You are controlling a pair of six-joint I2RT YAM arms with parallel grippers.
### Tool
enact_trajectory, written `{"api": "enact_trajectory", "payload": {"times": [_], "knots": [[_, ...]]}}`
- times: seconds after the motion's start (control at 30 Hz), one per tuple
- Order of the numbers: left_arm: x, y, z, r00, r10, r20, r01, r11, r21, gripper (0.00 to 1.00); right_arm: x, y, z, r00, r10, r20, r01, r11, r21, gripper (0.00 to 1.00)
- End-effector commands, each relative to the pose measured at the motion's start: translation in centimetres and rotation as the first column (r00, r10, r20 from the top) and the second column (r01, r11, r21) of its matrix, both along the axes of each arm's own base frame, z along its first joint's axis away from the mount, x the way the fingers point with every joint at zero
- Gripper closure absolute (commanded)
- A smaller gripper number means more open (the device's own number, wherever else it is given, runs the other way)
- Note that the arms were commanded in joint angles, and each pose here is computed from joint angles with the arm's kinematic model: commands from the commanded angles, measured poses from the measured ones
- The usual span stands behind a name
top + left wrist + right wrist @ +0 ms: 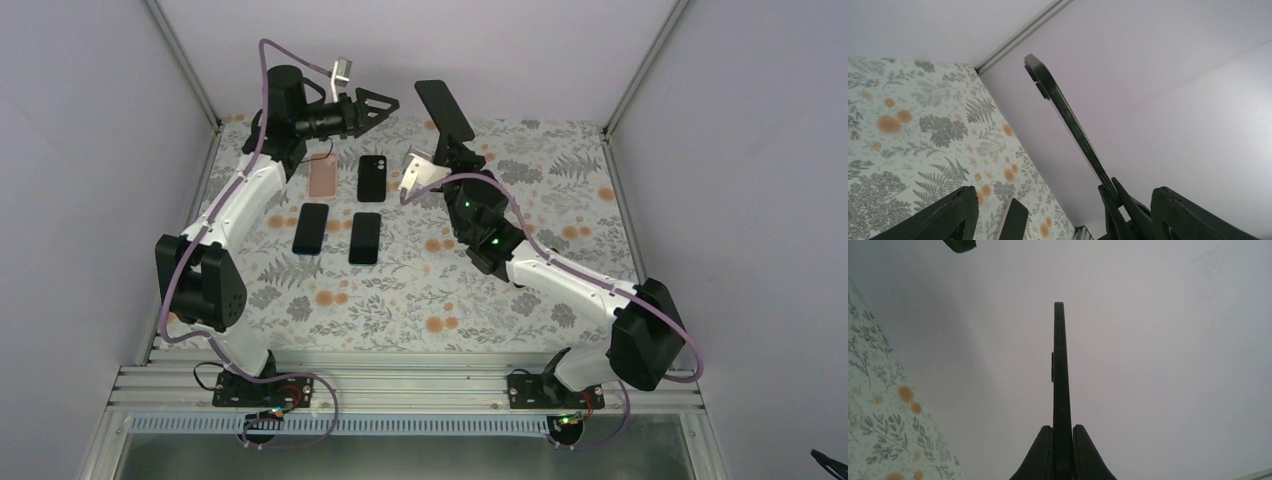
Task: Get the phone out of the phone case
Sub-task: Place the phone at the center of the board.
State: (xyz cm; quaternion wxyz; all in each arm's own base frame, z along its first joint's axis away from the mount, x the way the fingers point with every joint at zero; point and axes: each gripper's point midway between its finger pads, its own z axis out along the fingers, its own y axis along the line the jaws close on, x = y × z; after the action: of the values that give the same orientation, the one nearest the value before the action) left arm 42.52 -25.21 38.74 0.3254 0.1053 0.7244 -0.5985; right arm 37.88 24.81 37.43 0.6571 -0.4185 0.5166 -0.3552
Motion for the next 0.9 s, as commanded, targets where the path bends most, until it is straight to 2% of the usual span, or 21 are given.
{"api": "enact_trajectory", "payload": {"times": [0.0,0.27,0.6,0.73,0.87], "knots": [[-1.1,-0.2,1.0,0.999,-0.042,0.007,0.042,0.998,-0.056,0.16,-2.1,-0.7,4.0,0.982,-0.043,0.182,0.035,0.998,0.047,0.96],[-1.7,-2.0,-0.4,0.997,-0.075,-0.017,0.074,0.996,-0.050,0.19,-3.3,1.0,1.6,0.984,-0.006,0.178,0.010,1.000,-0.020,0.96],[-1.8,-3.8,-1.9,0.994,-0.094,-0.050,0.093,0.995,-0.027,0.30,-4.9,2.6,0.4,0.976,0.035,0.216,-0.015,0.996,-0.090,0.96],[-1.5,-4.0,-2.5,0.994,-0.091,-0.067,0.090,0.996,-0.022,0.38,-5.3,2.8,0.0,0.973,0.041,0.227,-0.017,0.994,-0.107,0.96],[-1.4,-4.1,-3.5,0.992,-0.084,-0.099,0.082,0.996,-0.021,0.50,-5.6,2.9,-0.1,0.967,0.038,0.251,-0.007,0.992,-0.125,0.96]]}}
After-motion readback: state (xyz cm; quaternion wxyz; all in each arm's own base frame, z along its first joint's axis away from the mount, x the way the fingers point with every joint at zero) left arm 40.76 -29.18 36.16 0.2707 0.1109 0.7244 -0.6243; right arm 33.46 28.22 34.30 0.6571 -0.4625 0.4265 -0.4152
